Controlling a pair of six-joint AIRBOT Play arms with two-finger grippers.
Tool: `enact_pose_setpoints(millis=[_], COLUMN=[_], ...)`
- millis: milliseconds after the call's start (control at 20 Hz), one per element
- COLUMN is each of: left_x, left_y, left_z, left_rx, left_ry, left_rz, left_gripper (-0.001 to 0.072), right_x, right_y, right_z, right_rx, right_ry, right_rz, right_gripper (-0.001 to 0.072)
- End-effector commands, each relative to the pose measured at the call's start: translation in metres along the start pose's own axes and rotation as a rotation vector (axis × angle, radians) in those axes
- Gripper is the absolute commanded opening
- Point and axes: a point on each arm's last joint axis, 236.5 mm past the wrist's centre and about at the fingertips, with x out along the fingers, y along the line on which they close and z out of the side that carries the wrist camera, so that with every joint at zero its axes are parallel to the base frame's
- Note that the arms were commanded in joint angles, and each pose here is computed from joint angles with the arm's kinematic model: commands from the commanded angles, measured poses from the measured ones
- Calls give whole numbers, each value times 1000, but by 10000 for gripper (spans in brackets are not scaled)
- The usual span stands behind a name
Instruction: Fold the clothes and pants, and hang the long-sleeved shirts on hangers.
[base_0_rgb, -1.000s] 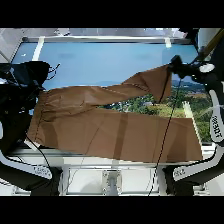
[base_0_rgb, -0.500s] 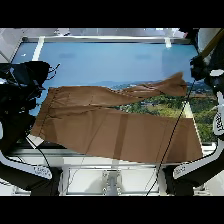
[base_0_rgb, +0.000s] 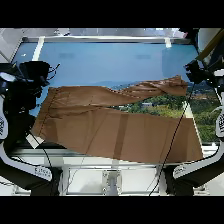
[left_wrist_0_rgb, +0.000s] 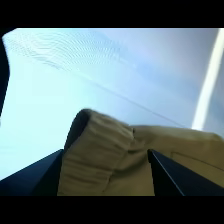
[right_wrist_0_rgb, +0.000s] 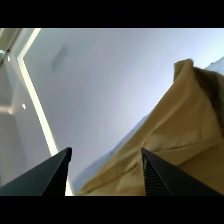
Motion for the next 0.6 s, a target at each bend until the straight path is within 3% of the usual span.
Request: enact_pose_setpoints(millis=[0,250,350,450,500,550], left_x=[20,43,50,52,51,50], left_y=[2,-11,-28,-30,-31,-31], left_z=[1,-15,-21,-24,-24,-22], left_rx=[96,107,101,100,98,102], left_ry=[-14,51,72,80,79,75], left_rz=[66,-9,-79,-83,-86,-86], left_gripper=[607,596,535,399,172,29], right_x=[-30,-57,-58,-59,-59,-60], right_y=[22,31,26,26,25,24], right_z=[-18,-31,-39,-44,-46,-48], right_rx=[-142,-218,-229,-230,-230,-231], right_ry=[90,150,186,207,219,227], right_rz=[17,1,-14,-16,-16,-18], right_gripper=[489,488,488,488,488,488])
